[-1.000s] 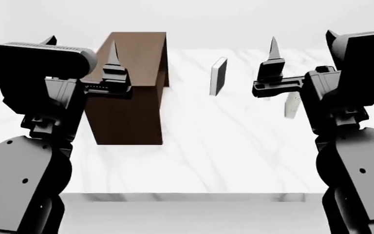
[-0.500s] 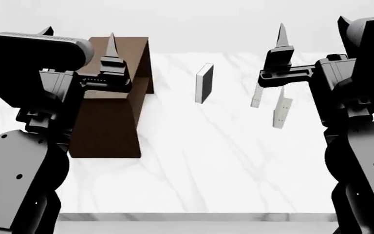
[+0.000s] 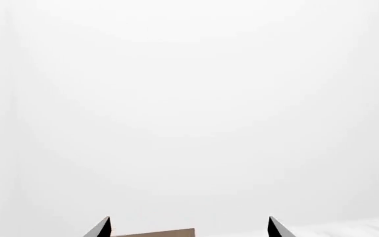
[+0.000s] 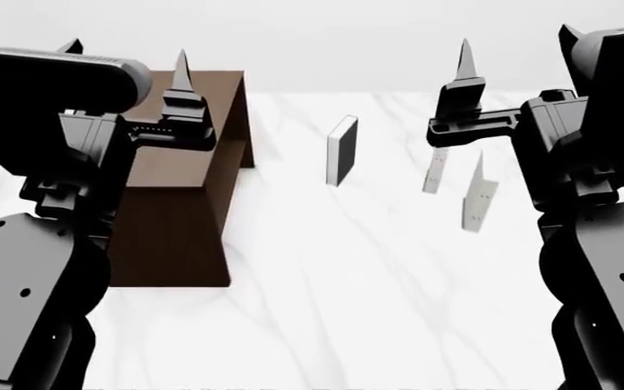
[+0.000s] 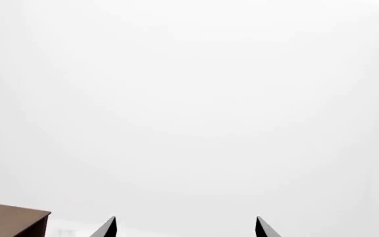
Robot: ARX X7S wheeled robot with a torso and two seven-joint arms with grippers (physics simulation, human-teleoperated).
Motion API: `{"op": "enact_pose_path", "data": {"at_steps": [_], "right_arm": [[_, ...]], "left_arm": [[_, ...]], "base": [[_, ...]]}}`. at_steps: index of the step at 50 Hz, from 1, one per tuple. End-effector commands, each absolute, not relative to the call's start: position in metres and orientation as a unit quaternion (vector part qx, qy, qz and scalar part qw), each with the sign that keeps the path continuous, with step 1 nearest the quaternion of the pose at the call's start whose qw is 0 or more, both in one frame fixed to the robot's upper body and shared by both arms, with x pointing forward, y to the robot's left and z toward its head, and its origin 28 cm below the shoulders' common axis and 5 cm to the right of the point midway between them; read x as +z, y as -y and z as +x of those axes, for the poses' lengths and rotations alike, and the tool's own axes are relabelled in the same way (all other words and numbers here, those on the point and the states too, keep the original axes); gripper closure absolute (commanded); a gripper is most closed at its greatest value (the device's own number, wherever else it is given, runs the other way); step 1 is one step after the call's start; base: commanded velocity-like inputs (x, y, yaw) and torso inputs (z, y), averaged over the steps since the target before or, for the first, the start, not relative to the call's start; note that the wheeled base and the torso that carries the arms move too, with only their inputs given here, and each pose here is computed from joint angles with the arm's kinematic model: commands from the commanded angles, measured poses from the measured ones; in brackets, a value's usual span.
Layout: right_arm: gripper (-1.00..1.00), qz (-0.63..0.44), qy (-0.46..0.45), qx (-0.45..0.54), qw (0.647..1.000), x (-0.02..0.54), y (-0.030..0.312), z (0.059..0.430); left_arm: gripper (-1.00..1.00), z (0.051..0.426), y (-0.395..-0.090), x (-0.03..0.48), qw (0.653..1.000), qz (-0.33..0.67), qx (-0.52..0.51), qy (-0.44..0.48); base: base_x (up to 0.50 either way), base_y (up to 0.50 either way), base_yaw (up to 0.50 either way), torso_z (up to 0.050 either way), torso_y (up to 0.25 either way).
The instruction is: Pick up the book on the right and place it under the cabinet shelf.
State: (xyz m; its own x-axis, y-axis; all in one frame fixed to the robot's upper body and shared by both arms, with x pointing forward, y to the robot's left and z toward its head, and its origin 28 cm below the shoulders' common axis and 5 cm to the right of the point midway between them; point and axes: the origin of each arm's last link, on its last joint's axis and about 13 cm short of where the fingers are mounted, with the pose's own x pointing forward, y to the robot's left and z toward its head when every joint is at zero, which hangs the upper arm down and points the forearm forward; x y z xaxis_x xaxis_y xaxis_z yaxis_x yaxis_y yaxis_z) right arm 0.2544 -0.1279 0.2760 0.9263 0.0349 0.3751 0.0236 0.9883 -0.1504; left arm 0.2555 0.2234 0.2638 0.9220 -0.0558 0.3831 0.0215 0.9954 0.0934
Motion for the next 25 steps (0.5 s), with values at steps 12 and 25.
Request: {"op": "enact_pose_path", "data": {"at_steps": [12, 25], "right_arm": [[-1.0, -0.08, 0.195, 0.004, 0.978, 0.2768, 0.1274, 0.2556], [-1.0, -0.08, 0.193, 0.004, 0.978, 0.2742, 0.1274, 0.2552]], "left_arm": [[-1.0, 0.2569, -0.2233, 0.2685, 0.978, 0.049, -0.02, 0.2], [-1.0, 0.2564, -0.2237, 0.2683, 0.978, 0.05, -0.02, 0.2]], "base": [[0.26, 0.03, 0.0, 0.0, 0.001], [0.28, 0.09, 0.0, 0.0, 0.0]]}}
